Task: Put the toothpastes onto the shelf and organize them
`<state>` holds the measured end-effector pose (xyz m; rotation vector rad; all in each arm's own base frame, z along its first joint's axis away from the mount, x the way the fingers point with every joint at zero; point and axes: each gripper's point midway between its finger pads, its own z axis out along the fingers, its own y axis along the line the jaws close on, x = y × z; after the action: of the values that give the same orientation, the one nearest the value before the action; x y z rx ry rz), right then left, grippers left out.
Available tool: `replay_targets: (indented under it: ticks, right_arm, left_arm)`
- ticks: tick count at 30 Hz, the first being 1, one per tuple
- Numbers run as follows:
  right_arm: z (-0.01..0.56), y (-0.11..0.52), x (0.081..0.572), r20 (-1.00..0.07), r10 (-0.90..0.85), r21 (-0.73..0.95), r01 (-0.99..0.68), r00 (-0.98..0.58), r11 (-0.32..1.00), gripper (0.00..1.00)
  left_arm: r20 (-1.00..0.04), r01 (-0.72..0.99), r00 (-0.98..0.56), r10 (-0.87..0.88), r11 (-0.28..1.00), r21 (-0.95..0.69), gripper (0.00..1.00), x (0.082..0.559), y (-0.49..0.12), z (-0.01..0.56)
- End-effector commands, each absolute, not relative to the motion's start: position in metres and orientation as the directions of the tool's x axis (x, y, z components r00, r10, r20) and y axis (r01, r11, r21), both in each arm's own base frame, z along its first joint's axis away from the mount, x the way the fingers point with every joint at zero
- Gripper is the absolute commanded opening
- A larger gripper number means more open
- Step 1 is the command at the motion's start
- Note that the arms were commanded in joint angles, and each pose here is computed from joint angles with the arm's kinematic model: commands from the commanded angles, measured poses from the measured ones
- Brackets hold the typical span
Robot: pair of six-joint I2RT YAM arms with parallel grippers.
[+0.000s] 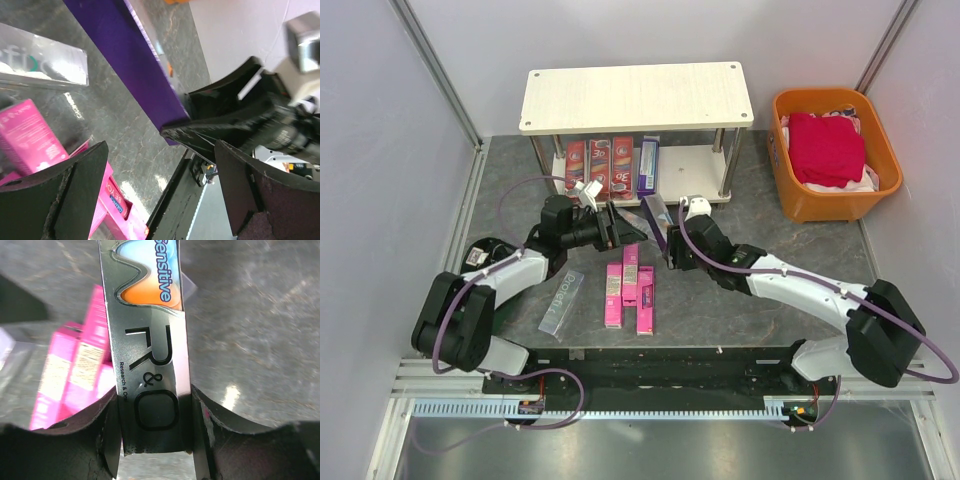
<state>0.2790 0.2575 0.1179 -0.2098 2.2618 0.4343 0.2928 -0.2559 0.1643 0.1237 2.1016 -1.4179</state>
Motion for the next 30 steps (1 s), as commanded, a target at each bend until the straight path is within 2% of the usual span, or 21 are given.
replay_targets:
  ticks: [1,12,16,17,19,20,21,24,25,29,30]
  right_arm:
    - [0.175,0.287,0.287,-0.814,0.092,0.336,-0.335,-0.573,0.880,0.26]
    - [0.185,0.324,0.263,-0.819,0.085,0.378,-0.423,-0.567,0.823,0.27]
    - [0.189,0.327,0.260,-0.825,0.086,0.378,-0.431,-0.559,0.819,0.32]
    - [0.187,0.327,0.260,-0.823,0.084,0.377,-0.429,-0.562,0.821,0.34]
    - [0.186,0.327,0.259,-0.821,0.082,0.377,-0.428,-0.565,0.821,0.38]
    - [0.185,0.327,0.259,-0.820,0.081,0.378,-0.430,-0.566,0.820,0.39]
    - [0.184,0.327,0.259,-0.820,0.080,0.378,-0.432,-0.566,0.819,0.41]
    - [0.186,0.332,0.257,-0.823,0.071,0.383,-0.459,-0.563,0.802,0.63]
    - [0.187,0.332,0.257,-0.827,0.068,0.381,-0.467,-0.559,0.798,0.73]
    - [0.201,0.330,0.255,-0.836,0.078,0.394,-0.496,-0.543,0.774,0.97]
    - [0.204,0.329,0.255,-0.837,0.081,0.401,-0.504,-0.542,0.765,0.98]
  left_arm:
    - [-0.531,0.437,-0.812,-0.243,0.351,-0.828,0.94,0.299,-0.279,0.182]
    - [-0.498,0.413,-0.826,-0.263,0.319,-0.853,0.92,0.307,-0.291,0.176]
    - [-0.481,0.397,-0.833,-0.273,0.308,-0.864,0.78,0.306,-0.291,0.171]
    - [-0.483,0.402,-0.832,-0.273,0.304,-0.864,0.69,0.305,-0.291,0.172]
    - [-0.487,0.407,-0.828,-0.279,0.299,-0.863,0.60,0.305,-0.290,0.173]
    - [-0.491,0.411,-0.825,-0.280,0.298,-0.861,0.49,0.304,-0.290,0.174]
    - [-0.498,0.418,-0.820,-0.284,0.299,-0.858,0.47,0.304,-0.288,0.178]
    - [-0.513,0.428,-0.805,-0.299,0.307,-0.850,0.46,0.306,-0.280,0.181]
    - [-0.515,0.429,-0.803,-0.300,0.310,-0.849,0.46,0.305,-0.277,0.180]
    - [-0.540,0.473,-0.791,-0.287,0.273,-0.838,0.43,0.302,-0.252,0.188]
    - [-0.562,0.504,-0.776,-0.287,0.253,-0.826,0.43,0.301,-0.249,0.195]
